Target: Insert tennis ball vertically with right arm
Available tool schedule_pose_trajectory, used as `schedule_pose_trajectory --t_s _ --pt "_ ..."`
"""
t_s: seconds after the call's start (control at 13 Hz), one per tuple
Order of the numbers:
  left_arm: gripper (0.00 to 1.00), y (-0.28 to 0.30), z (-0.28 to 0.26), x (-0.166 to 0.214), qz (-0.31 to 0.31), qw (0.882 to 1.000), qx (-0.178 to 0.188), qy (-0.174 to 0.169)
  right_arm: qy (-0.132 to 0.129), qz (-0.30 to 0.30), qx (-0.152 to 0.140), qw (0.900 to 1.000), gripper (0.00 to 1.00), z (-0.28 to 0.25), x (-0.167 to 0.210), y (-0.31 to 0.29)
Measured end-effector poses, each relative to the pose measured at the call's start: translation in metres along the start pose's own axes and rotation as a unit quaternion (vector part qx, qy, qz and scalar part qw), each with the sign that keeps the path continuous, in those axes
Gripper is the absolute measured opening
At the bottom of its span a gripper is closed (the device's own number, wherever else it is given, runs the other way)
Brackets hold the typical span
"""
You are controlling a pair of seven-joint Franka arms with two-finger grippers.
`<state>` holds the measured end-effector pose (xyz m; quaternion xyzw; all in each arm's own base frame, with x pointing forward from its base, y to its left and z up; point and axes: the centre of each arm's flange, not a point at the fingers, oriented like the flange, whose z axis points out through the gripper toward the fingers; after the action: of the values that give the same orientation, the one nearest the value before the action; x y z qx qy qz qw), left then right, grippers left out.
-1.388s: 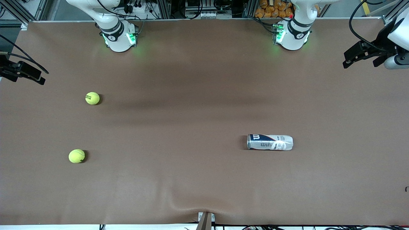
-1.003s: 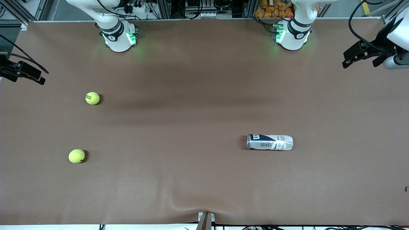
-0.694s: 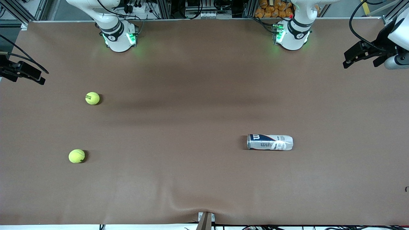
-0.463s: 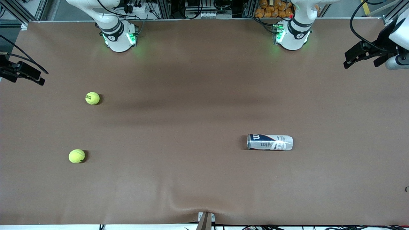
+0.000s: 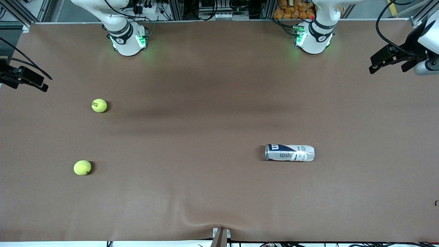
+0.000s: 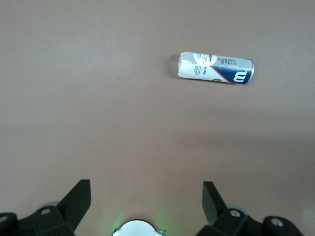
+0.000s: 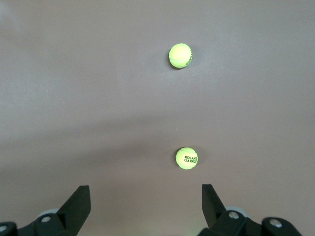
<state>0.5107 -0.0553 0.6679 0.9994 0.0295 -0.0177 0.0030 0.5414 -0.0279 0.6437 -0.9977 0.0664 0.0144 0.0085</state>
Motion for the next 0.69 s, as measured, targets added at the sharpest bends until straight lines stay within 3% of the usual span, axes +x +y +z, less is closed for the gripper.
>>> schedule_pose_trajectory --t_s 0.69 --pt "1.0 0.0002 0.0022 0.0012 0.0 1.0 0.0 -0.002 -0.01 0.0 -0.001 1.0 1.0 0.0095 0.0026 0.0"
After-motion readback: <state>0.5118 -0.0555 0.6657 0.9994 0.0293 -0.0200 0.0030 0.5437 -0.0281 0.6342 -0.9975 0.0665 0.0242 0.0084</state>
